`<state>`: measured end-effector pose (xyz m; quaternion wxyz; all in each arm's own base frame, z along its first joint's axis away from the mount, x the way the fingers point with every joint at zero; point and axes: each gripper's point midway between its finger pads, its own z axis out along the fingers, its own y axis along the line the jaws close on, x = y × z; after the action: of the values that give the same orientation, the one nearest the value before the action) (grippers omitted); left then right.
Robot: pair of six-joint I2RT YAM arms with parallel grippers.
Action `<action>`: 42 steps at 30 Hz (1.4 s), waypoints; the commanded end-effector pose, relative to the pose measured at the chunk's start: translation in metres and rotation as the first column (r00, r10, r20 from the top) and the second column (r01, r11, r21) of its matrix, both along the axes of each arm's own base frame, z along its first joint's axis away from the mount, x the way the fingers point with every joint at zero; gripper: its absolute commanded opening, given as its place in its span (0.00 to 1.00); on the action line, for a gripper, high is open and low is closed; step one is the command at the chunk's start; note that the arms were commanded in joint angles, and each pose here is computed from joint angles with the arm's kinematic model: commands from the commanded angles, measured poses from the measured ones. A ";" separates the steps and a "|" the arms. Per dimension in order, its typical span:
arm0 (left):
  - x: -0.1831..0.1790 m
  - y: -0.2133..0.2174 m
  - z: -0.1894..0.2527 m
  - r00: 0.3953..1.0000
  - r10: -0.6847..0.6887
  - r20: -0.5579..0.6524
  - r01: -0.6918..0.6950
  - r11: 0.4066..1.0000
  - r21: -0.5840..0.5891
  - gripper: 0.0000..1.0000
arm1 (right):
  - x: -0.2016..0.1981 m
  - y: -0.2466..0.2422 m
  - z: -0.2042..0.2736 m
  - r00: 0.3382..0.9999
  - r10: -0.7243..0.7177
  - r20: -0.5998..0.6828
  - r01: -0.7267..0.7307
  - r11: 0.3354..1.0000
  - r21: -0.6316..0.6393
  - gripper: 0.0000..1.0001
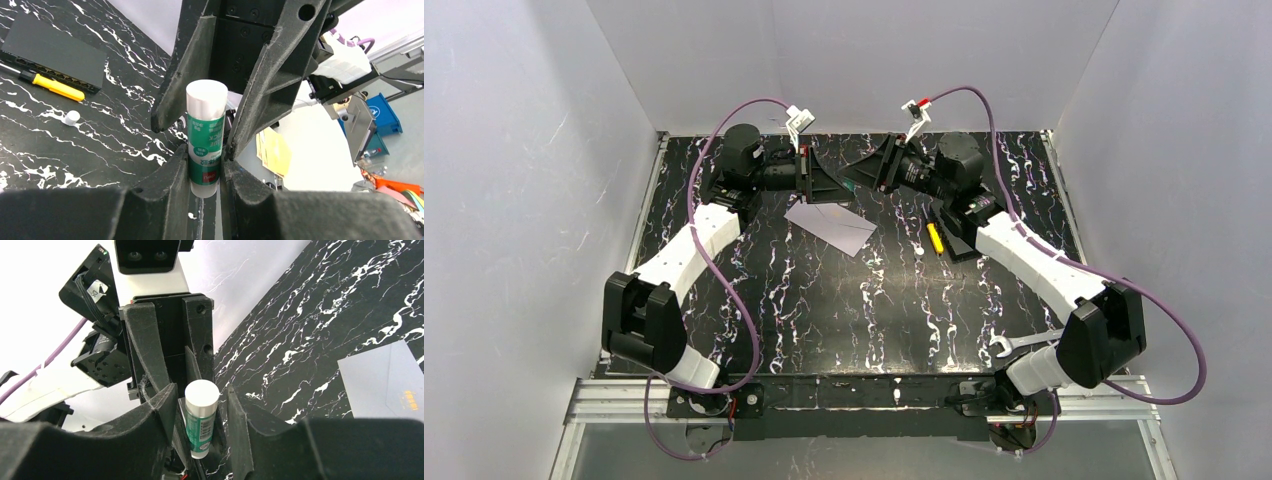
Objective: Place the letter into the envelope and seal it
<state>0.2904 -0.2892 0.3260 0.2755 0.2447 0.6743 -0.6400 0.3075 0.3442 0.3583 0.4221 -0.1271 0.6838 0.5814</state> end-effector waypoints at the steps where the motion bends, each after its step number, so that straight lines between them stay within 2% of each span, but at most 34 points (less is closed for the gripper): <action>1: -0.017 0.004 0.018 0.993 -0.071 0.097 0.074 0.997 -0.022 0.00 | -0.013 -0.001 0.035 0.993 0.054 0.102 -0.060 0.997 0.058 0.49; 5: -0.017 0.008 0.016 0.993 -0.069 0.092 0.071 0.997 -0.020 0.00 | -0.011 -0.003 0.033 0.995 0.045 0.085 -0.051 0.997 0.063 0.52; 9: -0.019 0.010 0.014 0.993 -0.073 0.095 0.075 0.997 -0.019 0.00 | -0.010 -0.006 0.037 0.996 0.035 0.077 -0.042 0.994 0.097 0.60; 14: -0.019 0.011 0.015 0.993 -0.068 0.101 0.070 0.997 -0.020 0.00 | -0.004 -0.007 0.031 0.999 0.014 0.039 -0.018 0.994 0.103 0.58; 17: -0.017 0.012 0.015 0.994 -0.056 0.099 0.058 0.998 -0.020 0.00 | -0.001 -0.005 0.025 1.000 0.017 0.020 -0.018 0.996 0.085 0.47; 22: -0.016 0.011 0.021 0.995 -0.058 0.086 0.060 0.998 -0.026 0.00 | -0.001 -0.001 0.024 0.999 0.046 0.027 -0.048 0.996 0.076 0.07; 23: -0.018 0.011 0.026 0.995 -0.065 0.076 0.067 0.997 -0.029 0.00 | -0.003 0.000 0.027 0.997 0.063 0.042 -0.066 0.994 0.085 0.01; 24: -0.021 0.011 0.033 0.994 -0.074 0.079 0.077 0.996 -0.035 0.00 | -0.007 0.001 0.037 0.993 0.084 0.085 -0.093 0.989 0.111 0.01; 28: -0.041 0.017 0.059 0.981 -0.152 0.123 0.159 0.986 -0.048 0.00 | -0.043 -0.002 0.078 0.921 0.243 0.303 -0.316 0.923 0.222 0.01; 31: -0.055 0.021 0.071 0.963 -0.211 0.170 0.221 0.974 -0.045 0.00 | -0.082 -0.008 0.092 0.797 0.410 0.443 -0.538 0.816 0.212 0.01; 34: -0.055 0.022 0.073 0.958 -0.221 0.184 0.233 0.972 -0.043 0.00 | -0.107 -0.016 0.094 0.706 0.531 0.468 -0.668 0.718 0.194 0.01; 35: -0.052 0.021 0.073 0.960 -0.211 0.184 0.222 0.974 -0.044 0.00 | -0.103 -0.014 0.092 0.711 0.545 0.445 -0.670 0.716 0.195 0.01; 36: -0.046 0.019 0.072 0.966 -0.183 0.183 0.195 0.980 -0.048 0.00 | -0.093 -0.009 0.089 0.742 0.536 0.402 -0.645 0.735 0.211 0.17; 37: -0.039 0.018 0.071 0.971 -0.148 0.186 0.160 0.986 -0.052 0.00 | -0.078 -0.004 0.085 0.791 0.496 0.358 -0.591 0.771 0.238 0.44; 39: -0.017 0.016 0.062 0.983 -0.042 0.179 0.053 0.997 -0.057 0.00 | -0.022 0.012 0.065 0.936 0.289 0.202 -0.331 0.917 0.221 0.81; 40: -0.005 0.015 0.055 0.982 0.014 0.190 -0.004 0.999 -0.052 0.00 | 0.003 0.016 0.044 0.979 0.155 0.136 -0.172 0.976 0.132 0.89; 42: 0.018 0.015 0.035 0.973 0.119 0.199 -0.119 0.993 -0.009 0.00 | 0.035 0.008 0.014 0.995 -0.091 0.047 0.092 0.995 -0.023 0.93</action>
<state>0.2673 -0.2749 0.3815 0.3023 0.3128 0.6237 -0.6494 0.2834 0.3598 0.4177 0.3784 -0.2223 0.5322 0.7240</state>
